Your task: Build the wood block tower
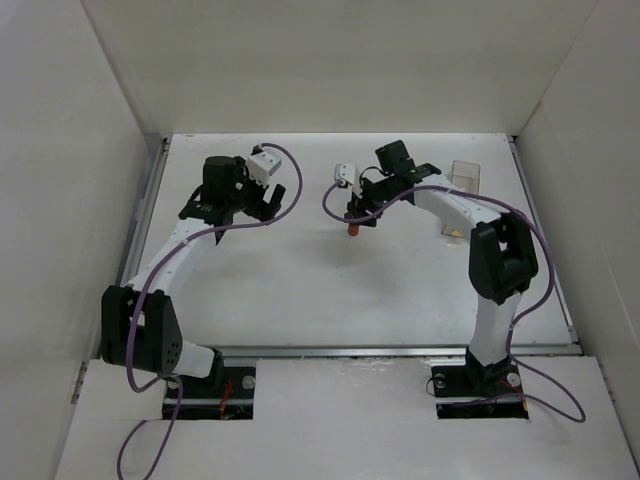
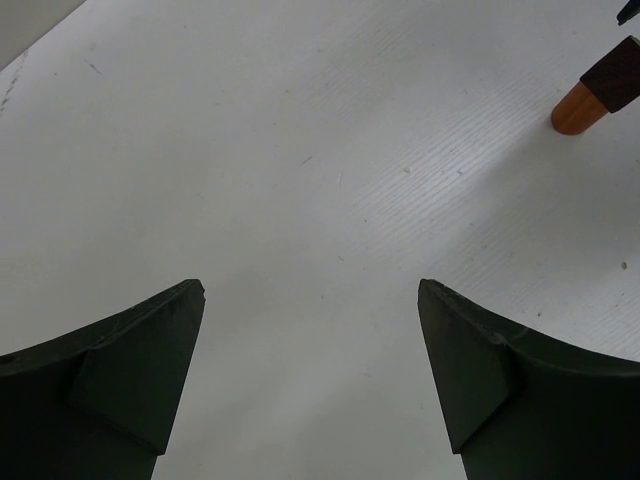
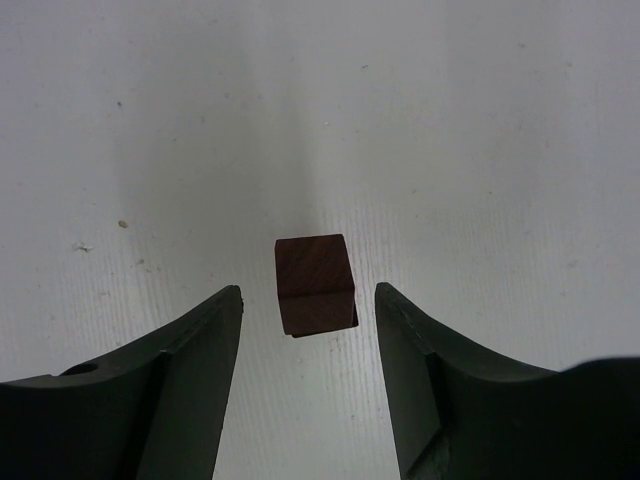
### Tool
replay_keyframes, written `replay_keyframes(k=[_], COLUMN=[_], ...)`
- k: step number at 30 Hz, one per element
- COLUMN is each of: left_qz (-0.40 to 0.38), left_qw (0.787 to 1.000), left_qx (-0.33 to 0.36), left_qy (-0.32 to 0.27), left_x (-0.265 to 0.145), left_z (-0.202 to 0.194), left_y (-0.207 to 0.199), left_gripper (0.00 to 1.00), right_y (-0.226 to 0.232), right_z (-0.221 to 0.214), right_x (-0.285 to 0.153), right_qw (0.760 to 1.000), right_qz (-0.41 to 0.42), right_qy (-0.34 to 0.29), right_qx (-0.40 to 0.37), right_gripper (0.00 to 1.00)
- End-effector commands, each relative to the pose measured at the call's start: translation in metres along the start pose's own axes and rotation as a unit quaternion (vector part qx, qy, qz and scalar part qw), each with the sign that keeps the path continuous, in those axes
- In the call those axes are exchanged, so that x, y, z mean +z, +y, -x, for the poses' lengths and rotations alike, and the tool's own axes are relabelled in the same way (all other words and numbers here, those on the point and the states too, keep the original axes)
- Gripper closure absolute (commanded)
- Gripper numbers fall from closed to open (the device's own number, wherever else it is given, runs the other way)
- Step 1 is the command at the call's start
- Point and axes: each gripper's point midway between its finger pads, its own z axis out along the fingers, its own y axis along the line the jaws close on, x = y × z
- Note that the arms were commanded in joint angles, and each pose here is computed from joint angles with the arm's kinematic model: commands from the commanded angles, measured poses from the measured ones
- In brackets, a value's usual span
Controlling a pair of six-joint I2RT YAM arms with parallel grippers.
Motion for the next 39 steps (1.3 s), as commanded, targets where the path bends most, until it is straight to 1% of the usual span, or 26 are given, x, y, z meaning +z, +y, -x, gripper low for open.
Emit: replay_keyframes(k=[1,4,6,8,23,26,27,35,39], left_qz=[0.013,0.015,0.015,0.015,0.016,0.015,0.015,0.013,0.015], left_qw=[1.0,0.999,0.999,0.999,0.999,0.999,0.999,1.0,0.999], left_qx=[0.001,0.003,0.003,0.003,0.004,0.003,0.003,0.001,0.003], left_qy=[-0.026,-0.03,-0.03,-0.03,-0.034,-0.03,-0.03,-0.026,-0.03], left_x=[-0.005,-0.005,-0.005,-0.005,-0.003,-0.003,-0.003,-0.002,-0.002], left_z=[0.013,0.015,0.015,0.015,0.016,0.011,0.011,0.007,0.009], left_y=[0.006,0.007,0.007,0.007,0.007,0.006,0.006,0.004,0.005], left_gripper=[0.14,0.14,0.14,0.14,0.13,0.13,0.13,0.13,0.13], right_y=[-0.009,-0.008,-0.007,-0.006,-0.005,-0.007,-0.007,-0.008,-0.008], right_z=[0.016,0.014,0.017,0.014,0.007,0.01,0.01,0.013,0.013], right_x=[-0.006,-0.002,-0.003,0.0,0.006,0.005,0.005,0.002,0.002], right_qw=[0.999,1.0,1.0,1.0,1.0,1.0,1.0,1.0,1.0], right_qz=[-0.009,-0.003,0.001,0.004,0.01,0.008,0.008,0.005,0.005], right_qy=[-0.012,-0.014,-0.018,-0.015,-0.01,-0.012,-0.012,-0.014,-0.014], right_qx=[-0.029,-0.026,-0.026,-0.023,-0.012,-0.015,-0.015,-0.018,-0.018], right_gripper=[0.39,0.41,0.44,0.45,0.45,0.46,0.48,0.48,0.53])
